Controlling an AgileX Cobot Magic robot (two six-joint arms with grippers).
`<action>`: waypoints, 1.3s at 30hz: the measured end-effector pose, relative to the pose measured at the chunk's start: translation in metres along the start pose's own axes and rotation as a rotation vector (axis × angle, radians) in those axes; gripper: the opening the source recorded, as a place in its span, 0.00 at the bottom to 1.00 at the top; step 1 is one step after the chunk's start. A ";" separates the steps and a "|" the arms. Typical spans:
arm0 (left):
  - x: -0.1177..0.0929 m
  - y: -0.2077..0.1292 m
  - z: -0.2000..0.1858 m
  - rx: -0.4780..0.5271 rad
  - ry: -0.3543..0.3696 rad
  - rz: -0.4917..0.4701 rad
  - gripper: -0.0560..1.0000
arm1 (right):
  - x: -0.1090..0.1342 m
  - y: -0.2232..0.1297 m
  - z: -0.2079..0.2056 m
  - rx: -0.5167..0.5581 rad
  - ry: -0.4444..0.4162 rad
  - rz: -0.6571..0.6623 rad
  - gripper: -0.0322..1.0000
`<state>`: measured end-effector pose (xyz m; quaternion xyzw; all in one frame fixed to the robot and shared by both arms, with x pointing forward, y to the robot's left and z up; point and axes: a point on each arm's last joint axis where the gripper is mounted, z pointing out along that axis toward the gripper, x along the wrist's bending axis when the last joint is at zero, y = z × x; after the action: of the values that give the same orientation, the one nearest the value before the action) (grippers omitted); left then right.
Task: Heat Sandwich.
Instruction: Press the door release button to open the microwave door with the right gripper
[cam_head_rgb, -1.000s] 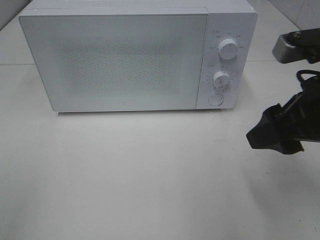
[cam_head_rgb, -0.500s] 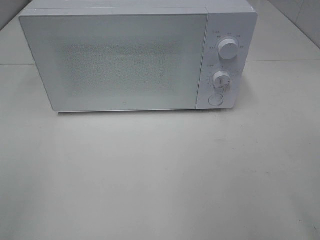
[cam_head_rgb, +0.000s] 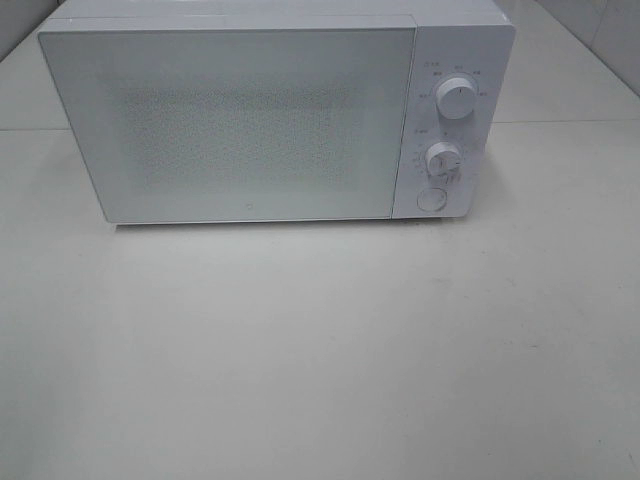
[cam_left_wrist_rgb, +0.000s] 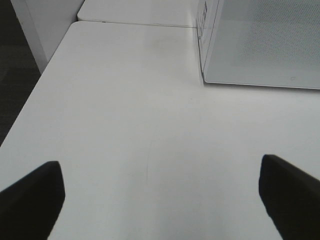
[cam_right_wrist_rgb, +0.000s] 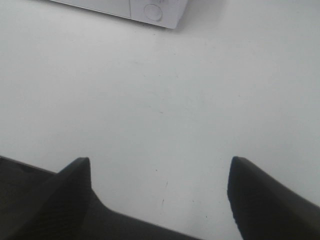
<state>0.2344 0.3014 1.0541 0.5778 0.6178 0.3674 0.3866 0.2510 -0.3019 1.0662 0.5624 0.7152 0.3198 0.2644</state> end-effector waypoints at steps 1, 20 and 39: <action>0.000 0.000 0.000 0.000 0.000 0.000 0.99 | 0.000 -0.004 0.000 -0.006 -0.013 0.014 0.74; 0.000 0.000 0.000 0.000 0.000 0.000 0.99 | 0.000 -0.028 -0.005 -0.170 -0.119 0.104 0.74; 0.000 0.000 0.000 0.000 0.000 0.000 0.99 | -0.001 -0.014 -0.003 -0.189 -0.117 0.100 0.74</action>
<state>0.2344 0.3014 1.0541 0.5778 0.6178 0.3674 0.3866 0.2395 -0.3053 1.0577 0.5875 0.6363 0.3652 0.3415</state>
